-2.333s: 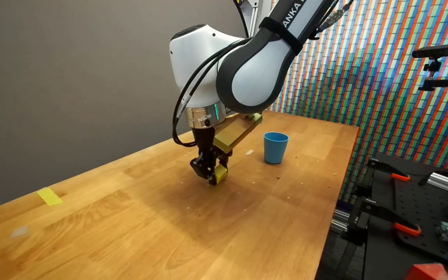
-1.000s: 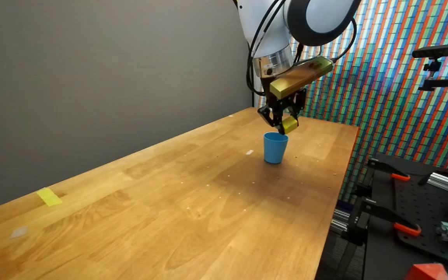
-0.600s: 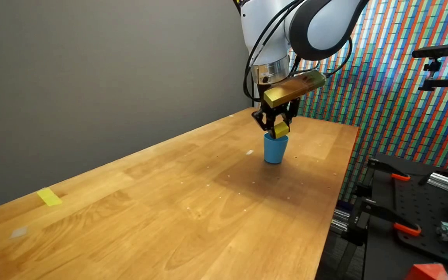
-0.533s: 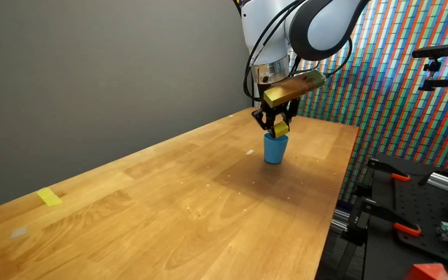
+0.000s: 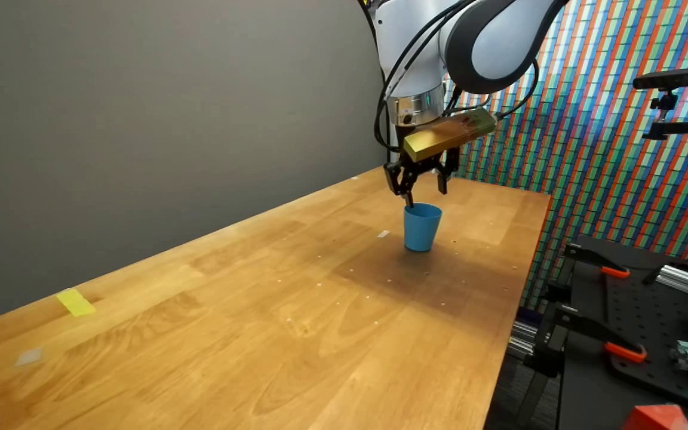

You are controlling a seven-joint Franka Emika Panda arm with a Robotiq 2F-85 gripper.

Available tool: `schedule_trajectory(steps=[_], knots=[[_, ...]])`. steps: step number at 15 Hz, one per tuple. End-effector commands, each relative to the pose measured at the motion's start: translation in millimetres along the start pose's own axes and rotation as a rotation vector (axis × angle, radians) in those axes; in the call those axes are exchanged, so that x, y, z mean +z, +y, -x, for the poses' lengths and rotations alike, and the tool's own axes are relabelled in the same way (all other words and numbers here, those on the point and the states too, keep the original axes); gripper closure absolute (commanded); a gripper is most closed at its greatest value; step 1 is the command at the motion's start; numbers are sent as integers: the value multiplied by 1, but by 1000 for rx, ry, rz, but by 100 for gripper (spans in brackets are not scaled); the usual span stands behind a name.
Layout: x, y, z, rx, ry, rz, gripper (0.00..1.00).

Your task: Put the yellow block inside the blue cup

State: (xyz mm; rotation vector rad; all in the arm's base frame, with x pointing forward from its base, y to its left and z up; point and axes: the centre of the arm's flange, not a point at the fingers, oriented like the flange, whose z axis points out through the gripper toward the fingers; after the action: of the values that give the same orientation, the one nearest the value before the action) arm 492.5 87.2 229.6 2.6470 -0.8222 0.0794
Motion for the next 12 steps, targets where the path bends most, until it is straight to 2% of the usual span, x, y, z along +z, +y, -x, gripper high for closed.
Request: schedule_trajectory(steps=[1, 4, 8, 12], knots=[[-8, 0, 0, -14, 26, -47, 0], [-41, -11, 7, -108, 57, -162, 0], [-104, -31, 13, -265, 85, -304, 0], [-190, -40, 14, -433, 102, -457, 0]])
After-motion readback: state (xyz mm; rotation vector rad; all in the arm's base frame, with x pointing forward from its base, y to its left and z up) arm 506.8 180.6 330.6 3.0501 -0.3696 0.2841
